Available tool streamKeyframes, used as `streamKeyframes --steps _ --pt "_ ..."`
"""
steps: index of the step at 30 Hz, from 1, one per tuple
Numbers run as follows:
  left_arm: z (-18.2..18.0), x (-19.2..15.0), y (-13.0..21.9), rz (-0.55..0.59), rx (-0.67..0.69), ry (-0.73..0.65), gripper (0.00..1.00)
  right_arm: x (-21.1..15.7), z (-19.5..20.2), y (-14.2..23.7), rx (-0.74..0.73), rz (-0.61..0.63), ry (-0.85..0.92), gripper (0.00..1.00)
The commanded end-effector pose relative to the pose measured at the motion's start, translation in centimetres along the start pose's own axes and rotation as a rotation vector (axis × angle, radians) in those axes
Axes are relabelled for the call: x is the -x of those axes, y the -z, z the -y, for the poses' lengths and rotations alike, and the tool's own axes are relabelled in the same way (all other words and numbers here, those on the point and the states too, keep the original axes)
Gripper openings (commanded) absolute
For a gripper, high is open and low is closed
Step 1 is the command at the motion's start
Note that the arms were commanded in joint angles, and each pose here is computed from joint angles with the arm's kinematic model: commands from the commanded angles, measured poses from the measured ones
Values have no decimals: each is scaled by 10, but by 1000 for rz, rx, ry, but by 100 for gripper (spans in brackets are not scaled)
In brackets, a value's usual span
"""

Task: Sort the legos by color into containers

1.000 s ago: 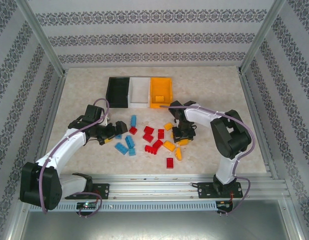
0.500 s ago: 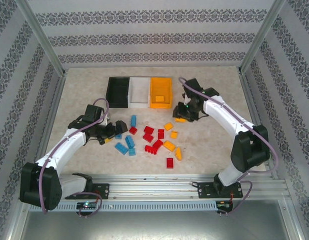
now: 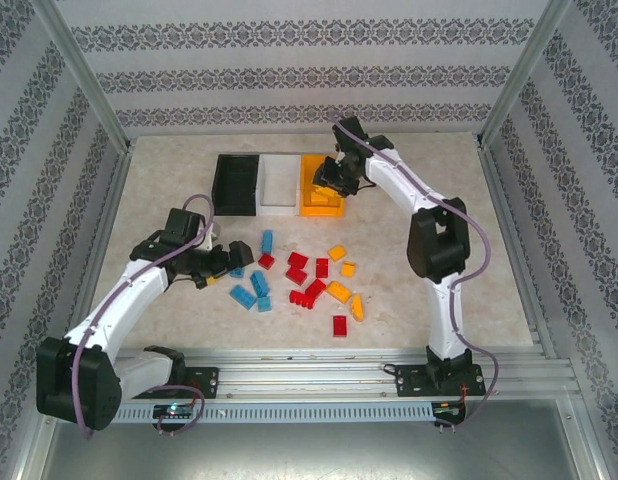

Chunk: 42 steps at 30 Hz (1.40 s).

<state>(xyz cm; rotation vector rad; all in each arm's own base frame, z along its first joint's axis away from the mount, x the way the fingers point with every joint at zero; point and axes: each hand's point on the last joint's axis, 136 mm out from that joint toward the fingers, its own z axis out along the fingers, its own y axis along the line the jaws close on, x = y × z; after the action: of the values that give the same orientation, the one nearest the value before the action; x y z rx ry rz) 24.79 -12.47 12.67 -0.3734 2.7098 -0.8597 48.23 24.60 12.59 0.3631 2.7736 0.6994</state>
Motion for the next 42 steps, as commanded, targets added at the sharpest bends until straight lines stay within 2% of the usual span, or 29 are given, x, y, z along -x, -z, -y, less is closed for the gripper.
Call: streamKeyframes --steps 1,3,8,14,17,24,29,37,42 --pt "-5 -10 6 -17 33 -20 100 13 -6 3 -10 24 -14 45" --pt "-7 -12 6 -21 43 -23 100 18 -9 3 -12 30 -13 53" --pt "-10 -11 5 -22 58 -31 100 25 -14 14 1 58 -18 64" --pt "-5 -3 3 -21 49 -48 100 9 -12 53 -19 71 32 65" --pt "-3 -1 0 -22 37 -50 100 -27 16 72 -90 24 64 65" --pt "10 -10 -24 -72 15 -99 98 -145 102 90 -262 -131 83 61" --pt "24 -12 -39 -88 -4 -121 98 -187 117 72 -293 -173 76 61" --pt "30 -11 -35 -86 -14 -120 99 -196 109 38 -346 -214 135 61" --pt "22 -20 -28 -81 4 -119 99 -193 113 25 -372 -223 141 56"
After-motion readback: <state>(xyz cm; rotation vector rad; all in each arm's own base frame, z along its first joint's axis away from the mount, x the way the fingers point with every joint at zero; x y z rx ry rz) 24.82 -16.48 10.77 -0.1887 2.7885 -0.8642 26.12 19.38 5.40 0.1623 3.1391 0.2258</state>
